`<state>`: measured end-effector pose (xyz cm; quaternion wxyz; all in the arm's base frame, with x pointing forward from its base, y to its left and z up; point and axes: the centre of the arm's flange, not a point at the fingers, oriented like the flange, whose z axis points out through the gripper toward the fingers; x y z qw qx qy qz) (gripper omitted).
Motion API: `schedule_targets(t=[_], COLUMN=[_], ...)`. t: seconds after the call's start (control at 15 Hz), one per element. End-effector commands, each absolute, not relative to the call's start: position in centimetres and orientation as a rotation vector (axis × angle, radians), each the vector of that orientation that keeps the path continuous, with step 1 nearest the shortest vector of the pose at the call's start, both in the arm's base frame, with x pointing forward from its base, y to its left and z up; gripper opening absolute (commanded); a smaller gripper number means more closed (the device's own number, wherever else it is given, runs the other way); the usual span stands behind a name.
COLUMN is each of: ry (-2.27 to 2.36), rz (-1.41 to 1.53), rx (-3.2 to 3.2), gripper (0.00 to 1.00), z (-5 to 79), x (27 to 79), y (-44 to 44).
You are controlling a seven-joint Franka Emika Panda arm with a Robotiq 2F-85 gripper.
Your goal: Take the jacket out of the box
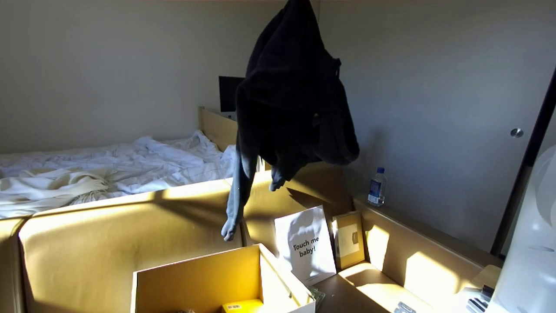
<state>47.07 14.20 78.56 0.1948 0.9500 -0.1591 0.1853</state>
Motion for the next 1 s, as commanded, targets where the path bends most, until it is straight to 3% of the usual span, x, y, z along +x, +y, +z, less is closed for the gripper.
schedule_targets(t=[0.0, 0.27, 0.53, 0.67, 0.93], ry=[-0.591, -0.683, -0.833, -0.882, -0.808], rz=[0.479, 0.346, 0.435, 0.489, 0.330], rx=[2.589, 2.584, 2.480, 2.494, 2.752], gripper=[0.02, 0.02, 0.02, 0.02, 0.02], z=[83.6, 85.0, 79.0, 74.6, 65.1], x=[44.6, 40.3, 40.2, 41.6, 42.9], y=[5.9, -4.8, -14.9, -16.8, -15.8])
